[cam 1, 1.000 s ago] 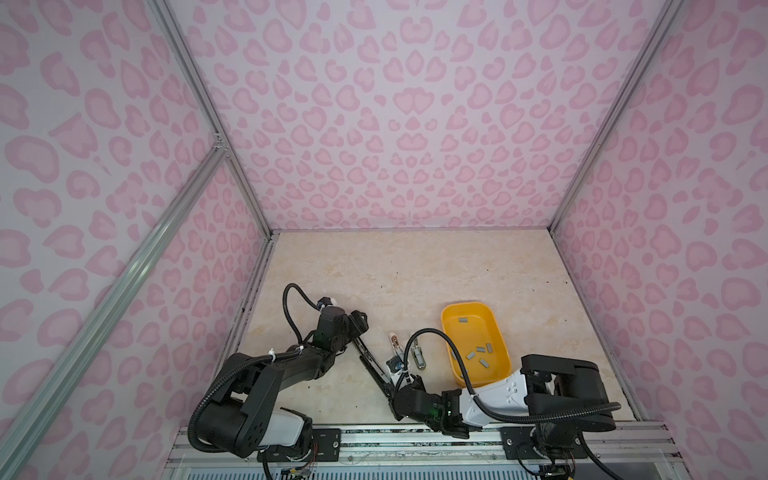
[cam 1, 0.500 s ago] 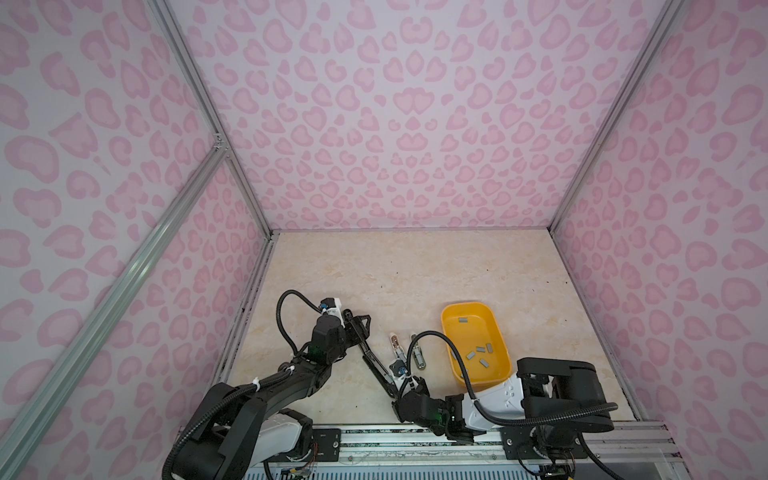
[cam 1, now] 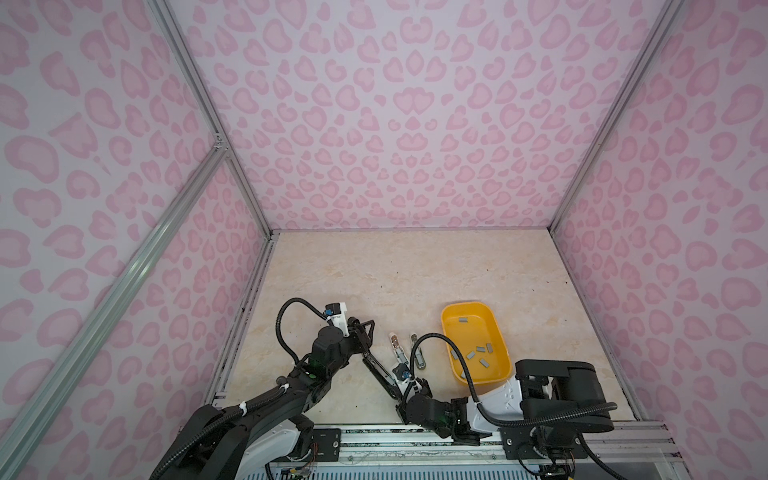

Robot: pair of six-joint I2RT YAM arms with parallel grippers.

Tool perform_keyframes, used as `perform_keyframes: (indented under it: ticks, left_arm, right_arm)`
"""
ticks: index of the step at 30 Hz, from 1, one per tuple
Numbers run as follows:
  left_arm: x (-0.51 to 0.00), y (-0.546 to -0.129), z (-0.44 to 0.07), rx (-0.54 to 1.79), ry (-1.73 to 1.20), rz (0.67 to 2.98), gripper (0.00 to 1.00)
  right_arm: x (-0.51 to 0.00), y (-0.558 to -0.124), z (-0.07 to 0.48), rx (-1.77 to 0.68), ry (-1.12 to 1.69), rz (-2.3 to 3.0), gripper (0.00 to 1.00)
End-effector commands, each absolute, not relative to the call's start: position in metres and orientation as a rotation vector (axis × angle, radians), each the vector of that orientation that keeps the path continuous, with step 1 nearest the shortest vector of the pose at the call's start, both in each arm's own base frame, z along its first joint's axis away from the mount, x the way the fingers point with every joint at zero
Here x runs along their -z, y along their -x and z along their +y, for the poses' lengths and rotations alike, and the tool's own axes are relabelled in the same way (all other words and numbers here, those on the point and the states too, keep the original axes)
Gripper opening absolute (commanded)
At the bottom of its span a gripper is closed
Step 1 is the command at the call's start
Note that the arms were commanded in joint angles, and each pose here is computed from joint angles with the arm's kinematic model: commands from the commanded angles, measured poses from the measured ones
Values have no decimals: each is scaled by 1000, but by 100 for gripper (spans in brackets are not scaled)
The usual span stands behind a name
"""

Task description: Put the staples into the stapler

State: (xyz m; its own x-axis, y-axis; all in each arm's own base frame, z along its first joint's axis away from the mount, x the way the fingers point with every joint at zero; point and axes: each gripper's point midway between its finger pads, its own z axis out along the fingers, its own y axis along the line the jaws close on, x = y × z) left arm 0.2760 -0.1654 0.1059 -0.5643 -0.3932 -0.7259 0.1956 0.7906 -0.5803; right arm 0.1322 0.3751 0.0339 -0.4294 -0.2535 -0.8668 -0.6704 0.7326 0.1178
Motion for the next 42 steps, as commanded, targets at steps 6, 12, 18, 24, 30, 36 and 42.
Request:
perform_keyframes:
  ticks: [6, 12, 18, 24, 30, 36, 42]
  left_arm:
    - [-124, -272, -171, 695, 26, 1908, 53]
    - [-124, -263, -181, 652, -75, 1880, 49]
    - [-122, -258, -181, 614, -141, 1848, 51]
    - [-123, -248, -192, 627, -264, 1816, 53]
    - [-122, -240, -202, 632, -354, 1795, 53]
    - [-120, -235, -207, 626, -411, 1786, 53]
    - [-117, -229, -218, 630, -490, 1779, 58]
  right_arm:
    - [-47, -137, 376, -600, 640, 1958, 0]
    - [-49, -137, 375, -610, 637, 1953, 0]
    - [-51, -137, 372, -611, 636, 1942, 0]
    - [-53, -137, 371, -610, 632, 1934, 0]
    - [-53, -136, 370, -612, 631, 1927, 0]
    - [-52, -136, 369, -613, 630, 1925, 0]
    - [-53, -136, 368, -618, 626, 1923, 0]
